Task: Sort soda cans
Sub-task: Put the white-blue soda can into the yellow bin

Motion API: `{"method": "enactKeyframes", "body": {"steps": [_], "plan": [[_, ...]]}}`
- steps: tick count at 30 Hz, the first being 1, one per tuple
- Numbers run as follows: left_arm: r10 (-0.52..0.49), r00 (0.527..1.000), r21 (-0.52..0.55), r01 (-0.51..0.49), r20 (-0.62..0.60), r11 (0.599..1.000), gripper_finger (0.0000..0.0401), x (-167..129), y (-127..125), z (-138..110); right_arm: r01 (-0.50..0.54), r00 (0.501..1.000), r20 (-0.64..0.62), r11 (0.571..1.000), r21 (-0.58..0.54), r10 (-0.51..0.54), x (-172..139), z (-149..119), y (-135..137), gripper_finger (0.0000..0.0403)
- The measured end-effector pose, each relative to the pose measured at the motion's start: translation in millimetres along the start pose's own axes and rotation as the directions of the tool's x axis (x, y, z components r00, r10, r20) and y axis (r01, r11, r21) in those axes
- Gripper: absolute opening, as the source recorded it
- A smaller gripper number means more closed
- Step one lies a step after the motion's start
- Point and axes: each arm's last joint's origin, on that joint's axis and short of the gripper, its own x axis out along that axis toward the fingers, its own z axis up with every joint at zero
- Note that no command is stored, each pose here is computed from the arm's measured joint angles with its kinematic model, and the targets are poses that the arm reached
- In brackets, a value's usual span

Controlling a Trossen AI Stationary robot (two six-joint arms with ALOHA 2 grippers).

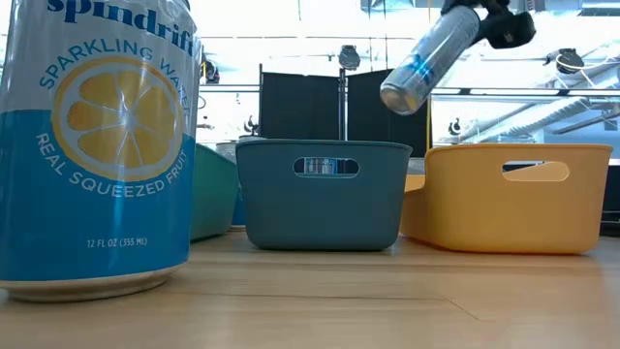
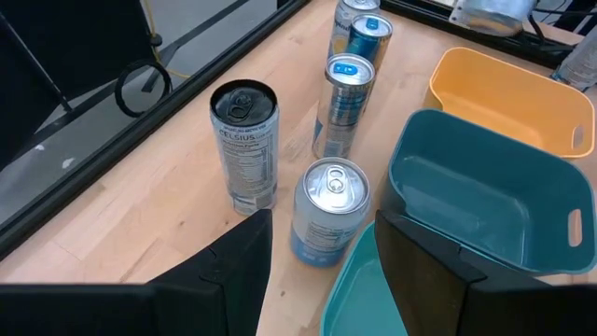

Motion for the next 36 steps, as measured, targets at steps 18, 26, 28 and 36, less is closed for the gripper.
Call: {"method": "enactKeyframes", "body": {"steps": [18, 26, 28, 36], "plan": [[0.0, 1.0, 0.001, 0.0, 0.0, 1.0, 0.0202, 0.0, 0.0, 0.0, 0.401, 0.884, -0.183, 0.899, -0.176, -0.43, 66.1, 5.2, 58.2, 0.0245], [0.0, 1.0, 0.001, 0.0, -0.003, 1.0, 0.0202, -0.1, 0.1, -0.3, 0.473, 0.853, -0.143, 0.859, -0.197, -0.502, 91.7, -9.8, 70.5, 0.0246], [0.001, 1.0, 0.001, -0.001, -0.003, 1.0, 0.0202, 0.0, 0.1, -0.3, 0.492, 0.841, -0.144, 0.849, -0.193, -0.521, 99.5, -10.5, 71.2, 0.0246], [0.001, 1.0, 0.001, -0.001, -0.003, 1.0, 0.0202, 0.0, 0.1, -0.3, 0.554, 0.787, -0.184, 0.805, -0.21, -0.589, 137.8, -10.2, 69.9, 0.0247]]}}
